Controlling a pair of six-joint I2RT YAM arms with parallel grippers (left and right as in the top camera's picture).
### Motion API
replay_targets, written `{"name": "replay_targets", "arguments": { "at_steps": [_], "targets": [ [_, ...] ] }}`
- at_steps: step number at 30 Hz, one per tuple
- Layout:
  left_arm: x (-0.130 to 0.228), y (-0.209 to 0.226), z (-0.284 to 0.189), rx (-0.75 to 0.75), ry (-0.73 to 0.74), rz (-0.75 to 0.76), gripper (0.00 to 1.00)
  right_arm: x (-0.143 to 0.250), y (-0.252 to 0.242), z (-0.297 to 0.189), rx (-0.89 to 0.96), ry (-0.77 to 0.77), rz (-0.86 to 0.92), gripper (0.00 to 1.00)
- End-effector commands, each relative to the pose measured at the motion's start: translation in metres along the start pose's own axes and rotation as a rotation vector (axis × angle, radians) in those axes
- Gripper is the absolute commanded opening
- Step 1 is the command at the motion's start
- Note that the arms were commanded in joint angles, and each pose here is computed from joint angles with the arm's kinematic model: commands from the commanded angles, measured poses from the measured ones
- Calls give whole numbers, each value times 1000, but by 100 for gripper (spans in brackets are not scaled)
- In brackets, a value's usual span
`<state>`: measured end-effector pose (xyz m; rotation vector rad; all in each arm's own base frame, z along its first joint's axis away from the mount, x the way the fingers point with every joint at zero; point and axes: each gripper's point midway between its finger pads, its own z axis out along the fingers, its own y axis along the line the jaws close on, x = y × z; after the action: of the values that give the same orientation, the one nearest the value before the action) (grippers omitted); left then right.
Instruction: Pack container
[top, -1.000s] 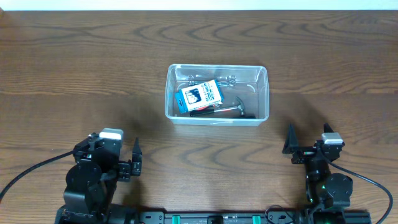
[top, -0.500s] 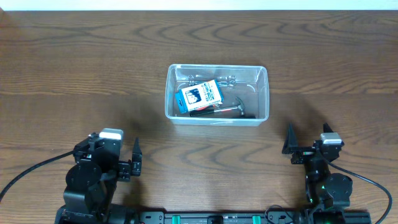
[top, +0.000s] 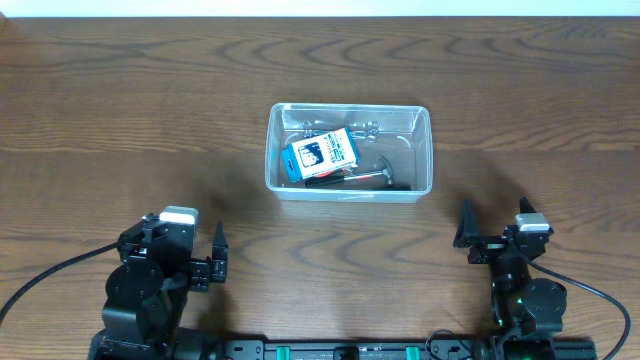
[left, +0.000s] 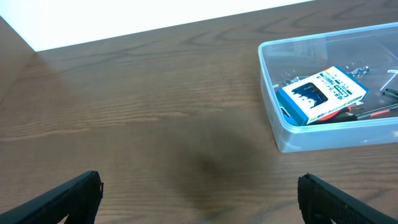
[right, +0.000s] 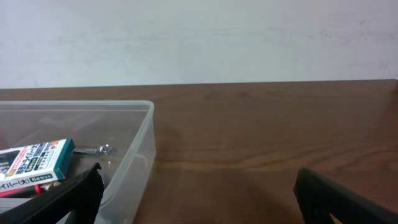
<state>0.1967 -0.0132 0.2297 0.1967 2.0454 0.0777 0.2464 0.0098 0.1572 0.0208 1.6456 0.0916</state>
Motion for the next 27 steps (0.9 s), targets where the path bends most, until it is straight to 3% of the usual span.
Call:
{"name": "replay_targets", "arguments": {
  "at_steps": [1, 9, 15, 23, 27],
  "targets": [
    [1, 1, -3, -6, -1, -5, 98, 0, 0, 0, 4, -1, -13, 99],
    [21, -29, -41, 176, -107, -29, 98, 0, 0, 0, 4, -1, -13, 99],
    [31, -26, -18, 137, -143, -39, 98, 1, 0, 0, 4, 0, -13, 99],
    [2, -9, 36, 11, -420, -70, 98, 1, 0, 0, 4, 0, -13, 99],
    [6, -2, 50, -42, -483, -85, 98, 1, 0, 0, 4, 0, -13, 99]
  ]
}}
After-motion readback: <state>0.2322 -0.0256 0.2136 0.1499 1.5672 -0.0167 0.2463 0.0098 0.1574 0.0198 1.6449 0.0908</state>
